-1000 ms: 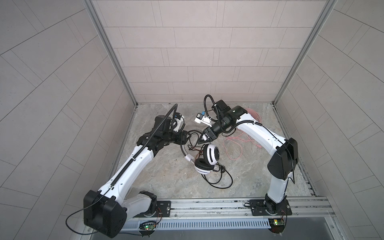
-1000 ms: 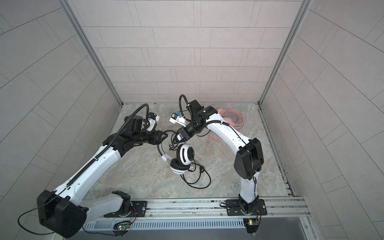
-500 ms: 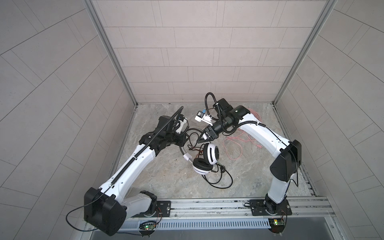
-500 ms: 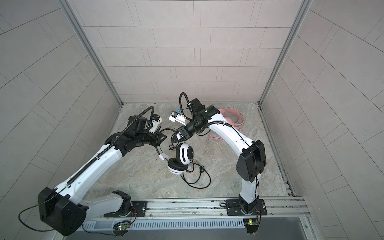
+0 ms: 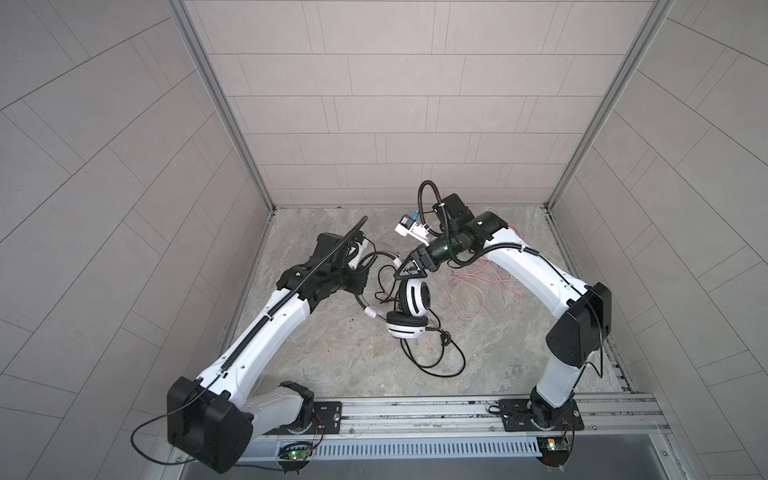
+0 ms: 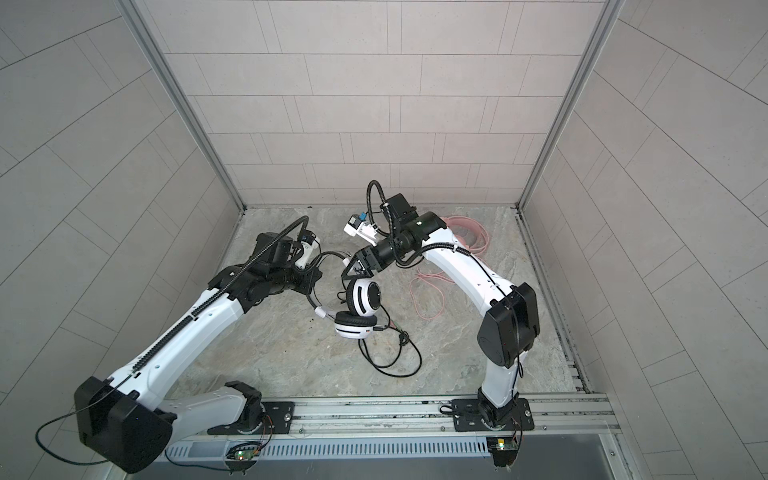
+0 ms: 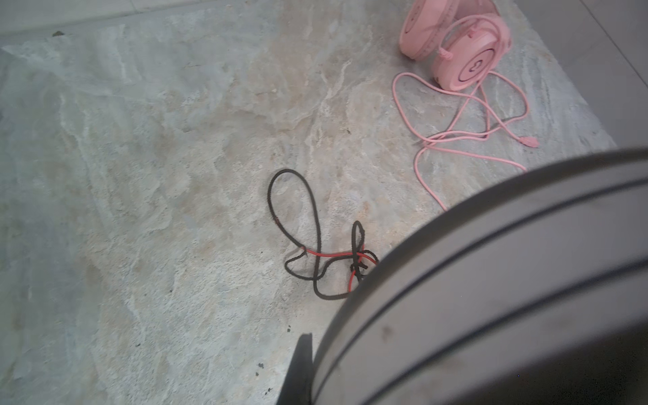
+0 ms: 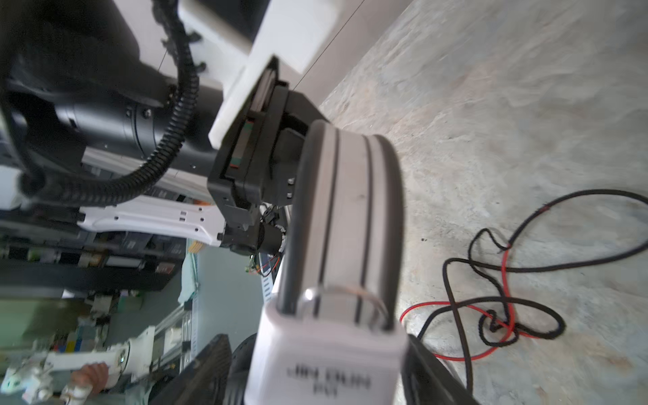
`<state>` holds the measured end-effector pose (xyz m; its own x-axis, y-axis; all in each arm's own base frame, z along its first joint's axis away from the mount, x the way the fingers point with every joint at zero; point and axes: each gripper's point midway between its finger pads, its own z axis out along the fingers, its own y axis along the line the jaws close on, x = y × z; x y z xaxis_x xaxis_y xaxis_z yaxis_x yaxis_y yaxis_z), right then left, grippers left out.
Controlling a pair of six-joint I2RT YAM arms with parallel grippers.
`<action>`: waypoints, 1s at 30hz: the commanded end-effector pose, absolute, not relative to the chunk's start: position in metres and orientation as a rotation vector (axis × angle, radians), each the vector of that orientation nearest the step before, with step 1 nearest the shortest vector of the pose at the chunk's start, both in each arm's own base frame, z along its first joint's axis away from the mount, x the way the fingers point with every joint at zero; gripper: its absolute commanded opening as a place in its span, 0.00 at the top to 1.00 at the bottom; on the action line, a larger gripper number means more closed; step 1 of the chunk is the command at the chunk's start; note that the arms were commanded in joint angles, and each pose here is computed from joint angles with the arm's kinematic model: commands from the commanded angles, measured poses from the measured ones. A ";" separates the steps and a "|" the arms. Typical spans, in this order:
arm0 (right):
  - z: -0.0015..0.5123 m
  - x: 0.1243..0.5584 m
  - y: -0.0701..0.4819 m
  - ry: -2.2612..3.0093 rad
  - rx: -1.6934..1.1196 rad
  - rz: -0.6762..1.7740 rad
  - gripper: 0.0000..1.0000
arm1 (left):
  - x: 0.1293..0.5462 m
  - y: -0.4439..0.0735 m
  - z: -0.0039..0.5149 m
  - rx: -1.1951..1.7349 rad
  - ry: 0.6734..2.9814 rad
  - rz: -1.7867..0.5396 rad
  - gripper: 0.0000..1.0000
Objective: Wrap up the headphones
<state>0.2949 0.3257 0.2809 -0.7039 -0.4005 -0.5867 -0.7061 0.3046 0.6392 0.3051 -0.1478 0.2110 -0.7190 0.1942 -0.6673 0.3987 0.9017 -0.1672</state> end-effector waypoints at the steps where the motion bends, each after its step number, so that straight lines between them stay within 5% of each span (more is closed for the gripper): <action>1: 0.313 0.332 0.300 2.167 -0.739 1.296 0.21 | 0.316 -0.136 0.243 0.284 2.328 -0.393 1.00; 7: 0.306 0.386 0.219 2.111 -0.304 1.073 0.19 | 0.329 -0.116 0.258 0.088 2.336 -0.495 1.00; 11: 0.280 0.386 0.196 2.156 -0.249 0.927 0.20 | 0.349 -0.097 0.289 -0.142 2.252 -0.695 1.00; 23: 0.174 0.351 0.273 2.249 -0.536 0.803 0.20 | 0.373 -0.072 0.444 -0.250 1.915 -0.847 1.00; 30: 0.165 0.354 0.307 2.182 -0.607 0.729 0.20 | 0.366 -0.061 0.471 -0.270 1.874 -0.883 1.00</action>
<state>0.3291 0.3075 0.1439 -0.6983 -0.2352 -0.6761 -0.6046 0.6994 0.3812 0.3707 -0.0586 0.4547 -0.4687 -0.5059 -0.7241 0.1660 0.7547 -0.6347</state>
